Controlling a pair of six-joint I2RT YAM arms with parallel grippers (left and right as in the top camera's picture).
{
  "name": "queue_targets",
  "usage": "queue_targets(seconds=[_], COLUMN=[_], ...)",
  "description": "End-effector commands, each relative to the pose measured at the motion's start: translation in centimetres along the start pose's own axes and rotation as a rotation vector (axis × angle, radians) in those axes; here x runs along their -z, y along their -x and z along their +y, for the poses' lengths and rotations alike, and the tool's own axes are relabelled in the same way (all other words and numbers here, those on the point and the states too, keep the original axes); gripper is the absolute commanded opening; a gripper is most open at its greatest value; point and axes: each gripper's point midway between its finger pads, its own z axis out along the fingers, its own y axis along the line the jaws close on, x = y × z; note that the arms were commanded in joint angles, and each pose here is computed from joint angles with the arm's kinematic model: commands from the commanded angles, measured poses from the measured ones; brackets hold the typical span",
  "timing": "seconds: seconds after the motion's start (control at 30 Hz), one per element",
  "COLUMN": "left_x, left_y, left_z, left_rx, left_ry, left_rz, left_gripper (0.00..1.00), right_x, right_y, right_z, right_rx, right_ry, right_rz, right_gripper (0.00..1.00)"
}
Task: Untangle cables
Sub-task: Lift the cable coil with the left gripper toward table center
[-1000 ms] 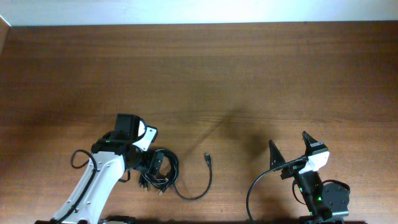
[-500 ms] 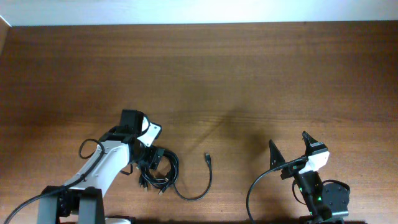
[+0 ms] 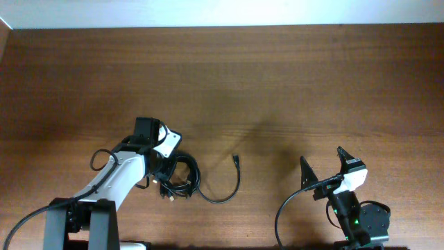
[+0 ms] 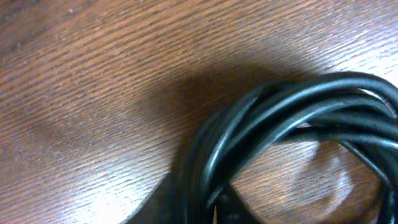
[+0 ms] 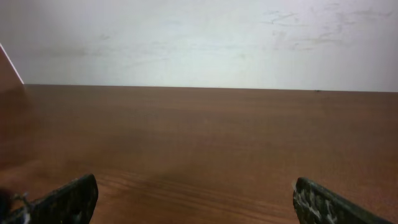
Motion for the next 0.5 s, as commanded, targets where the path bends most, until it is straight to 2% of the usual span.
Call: queue_targets(seconds=[0.0,0.13,0.27,0.4,0.47], left_x=[-1.8,0.5,1.7,2.9,4.7], left_y=[-2.6,0.3,2.0,3.9,5.6], left_z=[-2.0,-4.7,-5.4,-4.8,-5.5], left_rx=[0.025,0.041,0.035,-0.055,-0.181], left_ry=[-0.095,-0.289,-0.345,-0.321,-0.351], left_rz=[0.084,0.024,-0.022,-0.098,-0.199], left_gripper=[0.0,0.0,0.0,0.0,0.0], right_x=[0.0,0.0,0.0,0.0,0.0], right_y=[-0.4,-0.4,-0.4,-0.4,-0.4], right_z=[-0.4,-0.4,-0.4,-0.4,-0.4], right_rx=[-0.002,-0.002,-0.002,-0.002,-0.002], right_ry=[-0.016,-0.016,-0.016,-0.017,-0.017], right_rz=[0.007,0.007,0.007,0.007,0.007], right_gripper=[0.99,0.99,0.99,0.99,0.99])
